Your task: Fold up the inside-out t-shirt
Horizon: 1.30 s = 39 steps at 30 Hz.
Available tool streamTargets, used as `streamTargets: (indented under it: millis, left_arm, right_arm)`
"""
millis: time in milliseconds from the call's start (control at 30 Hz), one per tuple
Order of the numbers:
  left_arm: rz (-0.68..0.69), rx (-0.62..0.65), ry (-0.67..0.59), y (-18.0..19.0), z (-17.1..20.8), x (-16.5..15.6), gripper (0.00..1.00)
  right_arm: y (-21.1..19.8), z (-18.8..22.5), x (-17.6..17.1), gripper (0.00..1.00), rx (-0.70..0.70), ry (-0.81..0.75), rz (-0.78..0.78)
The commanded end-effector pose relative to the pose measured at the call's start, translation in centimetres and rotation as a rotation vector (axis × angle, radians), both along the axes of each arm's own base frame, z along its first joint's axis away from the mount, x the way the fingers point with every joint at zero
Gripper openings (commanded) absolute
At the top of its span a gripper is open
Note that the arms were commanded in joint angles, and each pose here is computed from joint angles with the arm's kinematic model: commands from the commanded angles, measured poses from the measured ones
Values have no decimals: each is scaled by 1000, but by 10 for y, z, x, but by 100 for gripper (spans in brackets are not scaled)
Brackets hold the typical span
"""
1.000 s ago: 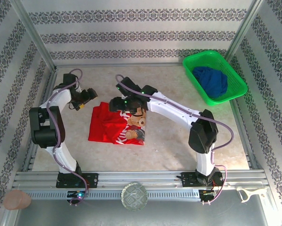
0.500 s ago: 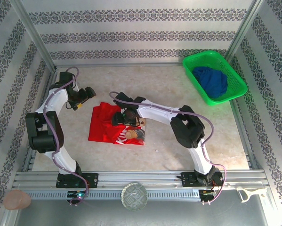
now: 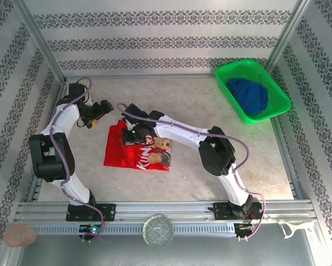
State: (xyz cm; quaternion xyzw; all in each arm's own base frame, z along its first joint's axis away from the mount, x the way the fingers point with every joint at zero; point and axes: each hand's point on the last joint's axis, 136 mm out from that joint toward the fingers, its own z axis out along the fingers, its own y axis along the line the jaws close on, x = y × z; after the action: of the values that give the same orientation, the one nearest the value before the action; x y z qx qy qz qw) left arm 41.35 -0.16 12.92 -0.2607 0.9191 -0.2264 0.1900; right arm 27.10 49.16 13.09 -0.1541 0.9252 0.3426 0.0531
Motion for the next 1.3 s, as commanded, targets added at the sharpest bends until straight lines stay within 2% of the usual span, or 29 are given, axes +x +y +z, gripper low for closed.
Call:
streamTargets:
  millis: [0, 33, 67, 133, 300, 333, 367, 467, 567, 633, 733, 900, 1000, 1033, 1100, 1133, 1167, 1267]
  left_arm:
    - [1, -16, -54, -3, 29, 4, 94]
    - [0, -16, -58, -4, 31, 5, 94]
    - [-1, -16, -62, -4, 33, 5, 94]
    - [0, -18, -68, -4, 38, 5, 94]
    - [1, -29, -91, -7, 50, 0, 95]
    - [-4, -38, -96, -9, 52, -2, 95]
    - [-9, -47, -96, -12, 53, -6, 99]
    - [-54, -65, -85, -31, 53, -21, 100]
    - [-122, -81, -55, -60, 46, -43, 100]
    - [-164, -94, -31, -80, 39, -63, 100]
    - [-215, -106, 17, -104, 25, -93, 100]
    - [-200, -114, 103, -112, -12, -133, 100]
    - [-166, -115, 138, -110, -38, -137, 100]
    - [-156, -118, 148, -110, -47, -135, 100]
    - [-146, -121, 161, -112, -62, -126, 100]
    - [-141, -121, 165, -112, -69, -118, 100]
    - [-143, -116, 167, -113, -73, -111, 100]
    - [-170, -102, 168, -118, -86, -79, 100]
  right_arm:
    - [48, 2, -31, 25, 116, 80, 198]
    - [57, 7, -35, 41, 141, 84, 229]
    - [59, 10, -37, 50, 149, 80, 239]
    - [51, 24, -36, 58, 162, 36, 241]
    - [-21, 57, 3, 61, 170, -37, 88]
    - [-45, 51, 14, 60, 144, -41, 40]
    - [-65, 46, 24, 61, 122, -43, -3]
    - [-134, 19, 61, 61, 46, -22, -177]
    - [-190, -7, 92, 67, -16, -4, -320]
    - [-206, -22, 105, 69, -26, 25, -355]
    - [-207, -37, 116, 70, -38, 59, -344]
    - [-191, -65, 120, 70, -60, 127, -343]
    - [-190, -88, 121, 65, -94, 168, -388]
    - [-191, -93, 121, 59, -101, 177, -404]
    - [-198, -102, 118, 35, -131, 184, -444]
    - [-205, -105, 117, 16, -152, 185, -473]
    - [-211, -109, 114, 2, -168, 188, -498]
    - [-241, -121, 94, 0, -220, 210, -589]
